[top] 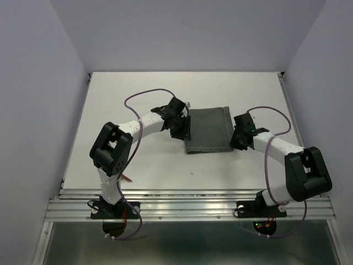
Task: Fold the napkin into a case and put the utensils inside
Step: Move the square-folded napkin to the center of the board.
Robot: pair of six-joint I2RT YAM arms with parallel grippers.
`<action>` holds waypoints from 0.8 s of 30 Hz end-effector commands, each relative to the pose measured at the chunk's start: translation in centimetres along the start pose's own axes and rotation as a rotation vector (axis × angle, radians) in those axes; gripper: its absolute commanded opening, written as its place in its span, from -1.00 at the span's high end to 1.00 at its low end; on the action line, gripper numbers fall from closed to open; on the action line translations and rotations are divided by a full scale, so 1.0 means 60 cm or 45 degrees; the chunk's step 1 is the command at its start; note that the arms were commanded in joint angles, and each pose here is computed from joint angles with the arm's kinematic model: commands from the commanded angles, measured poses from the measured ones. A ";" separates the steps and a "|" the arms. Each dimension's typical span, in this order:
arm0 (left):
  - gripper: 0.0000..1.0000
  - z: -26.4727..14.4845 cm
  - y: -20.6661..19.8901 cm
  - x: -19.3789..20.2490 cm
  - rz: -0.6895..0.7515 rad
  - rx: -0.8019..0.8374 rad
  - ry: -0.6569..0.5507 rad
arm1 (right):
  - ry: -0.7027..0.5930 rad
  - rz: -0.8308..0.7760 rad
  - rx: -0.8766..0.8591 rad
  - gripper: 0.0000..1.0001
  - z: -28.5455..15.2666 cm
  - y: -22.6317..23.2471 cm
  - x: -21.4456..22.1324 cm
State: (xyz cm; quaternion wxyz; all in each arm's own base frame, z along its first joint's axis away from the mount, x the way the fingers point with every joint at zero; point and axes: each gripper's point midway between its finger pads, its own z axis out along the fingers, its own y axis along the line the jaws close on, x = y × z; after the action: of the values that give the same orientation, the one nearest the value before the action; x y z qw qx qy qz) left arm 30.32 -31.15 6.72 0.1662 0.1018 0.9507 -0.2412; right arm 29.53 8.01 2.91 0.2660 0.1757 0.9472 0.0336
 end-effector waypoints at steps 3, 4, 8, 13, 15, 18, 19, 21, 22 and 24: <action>0.05 0.004 -0.019 0.006 0.054 0.053 0.027 | -0.027 0.029 0.014 0.99 -0.007 -0.002 -0.010; 0.05 0.007 -0.019 0.011 0.054 0.065 0.042 | -0.024 0.028 0.016 0.99 -0.006 -0.002 -0.009; 0.05 0.011 -0.034 0.021 0.037 0.145 0.060 | -0.019 0.027 0.017 0.99 -0.004 -0.002 -0.009; 0.06 0.020 -0.054 0.028 0.021 0.217 0.060 | -0.023 0.030 0.019 0.99 -0.006 -0.003 -0.009; 0.09 0.028 -0.055 0.034 0.017 0.222 0.077 | -0.021 0.031 0.018 0.99 -0.005 -0.003 -0.008; 0.12 0.045 -0.049 0.048 0.014 0.212 0.114 | -0.024 0.038 0.016 0.99 -0.007 -0.002 -0.009; 0.12 0.053 -0.044 0.054 0.014 0.204 0.125 | -0.024 0.039 0.020 0.99 -0.008 -0.003 -0.009; 0.12 0.064 -0.038 0.060 0.010 0.197 0.136 | -0.028 0.040 0.015 0.99 -0.010 -0.002 -0.010; 0.12 0.067 -0.038 0.061 0.009 0.200 0.140 | -0.032 0.043 0.014 0.99 -0.011 -0.002 -0.011; 0.12 0.078 -0.037 0.064 0.003 0.213 0.151 | -0.043 0.051 0.014 0.99 -0.015 -0.003 -0.014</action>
State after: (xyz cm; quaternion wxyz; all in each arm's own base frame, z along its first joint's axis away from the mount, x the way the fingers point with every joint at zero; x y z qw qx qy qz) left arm 27.86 -34.47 3.18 0.1090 0.1248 0.9393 -0.3003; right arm 29.47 7.96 2.89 0.2647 0.1862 0.9456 0.0328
